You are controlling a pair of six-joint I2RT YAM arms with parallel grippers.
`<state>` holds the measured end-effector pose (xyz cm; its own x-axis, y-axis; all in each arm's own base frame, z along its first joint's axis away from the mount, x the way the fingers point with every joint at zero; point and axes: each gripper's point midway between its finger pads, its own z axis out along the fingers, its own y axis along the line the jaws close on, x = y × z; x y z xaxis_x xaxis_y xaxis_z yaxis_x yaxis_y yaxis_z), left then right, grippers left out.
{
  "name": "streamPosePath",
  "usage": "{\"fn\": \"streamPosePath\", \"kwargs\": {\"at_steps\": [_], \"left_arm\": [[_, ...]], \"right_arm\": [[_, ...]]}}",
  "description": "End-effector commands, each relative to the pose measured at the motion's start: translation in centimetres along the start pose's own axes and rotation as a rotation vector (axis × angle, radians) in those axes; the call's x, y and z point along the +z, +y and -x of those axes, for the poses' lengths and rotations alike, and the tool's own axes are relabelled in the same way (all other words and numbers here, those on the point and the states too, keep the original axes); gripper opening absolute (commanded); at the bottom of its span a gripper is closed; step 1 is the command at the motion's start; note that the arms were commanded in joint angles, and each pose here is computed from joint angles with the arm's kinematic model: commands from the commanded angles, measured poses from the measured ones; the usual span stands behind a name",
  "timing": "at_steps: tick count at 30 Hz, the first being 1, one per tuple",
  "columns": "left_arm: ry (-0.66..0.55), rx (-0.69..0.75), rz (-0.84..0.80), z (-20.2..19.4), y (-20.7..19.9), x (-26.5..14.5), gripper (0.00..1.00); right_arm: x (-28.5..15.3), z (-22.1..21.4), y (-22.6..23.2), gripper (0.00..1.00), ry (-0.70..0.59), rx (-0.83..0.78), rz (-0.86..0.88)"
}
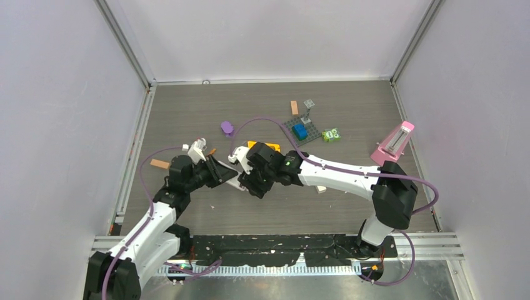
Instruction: Load the batteries into the remote control
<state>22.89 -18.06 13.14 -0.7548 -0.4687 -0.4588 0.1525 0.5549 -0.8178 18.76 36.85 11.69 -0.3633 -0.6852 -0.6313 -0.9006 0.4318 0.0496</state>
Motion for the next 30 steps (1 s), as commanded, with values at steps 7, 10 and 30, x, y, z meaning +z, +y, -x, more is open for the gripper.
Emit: {"fn": "streamPosePath", "kwargs": {"at_steps": [7, 10, 30], "left_arm": [[-0.08, 0.096, 0.169, 1.8, 2.6, -0.5, 0.0], [-0.117, 0.095, 0.235, 2.5, 3.3, -1.1, 0.0], [-0.224, 0.101, 0.407, 4.8, 4.1, -4.1, 0.0]], "right_arm": [[0.5, -2.9, -0.8, 0.56, 0.047, -0.034, -0.004], [1.6, -4.5, -1.8, 0.57, 0.13, -0.056, -0.035], [3.0, -7.2, -3.9, 0.85, 0.294, 0.023, -0.161]]}}
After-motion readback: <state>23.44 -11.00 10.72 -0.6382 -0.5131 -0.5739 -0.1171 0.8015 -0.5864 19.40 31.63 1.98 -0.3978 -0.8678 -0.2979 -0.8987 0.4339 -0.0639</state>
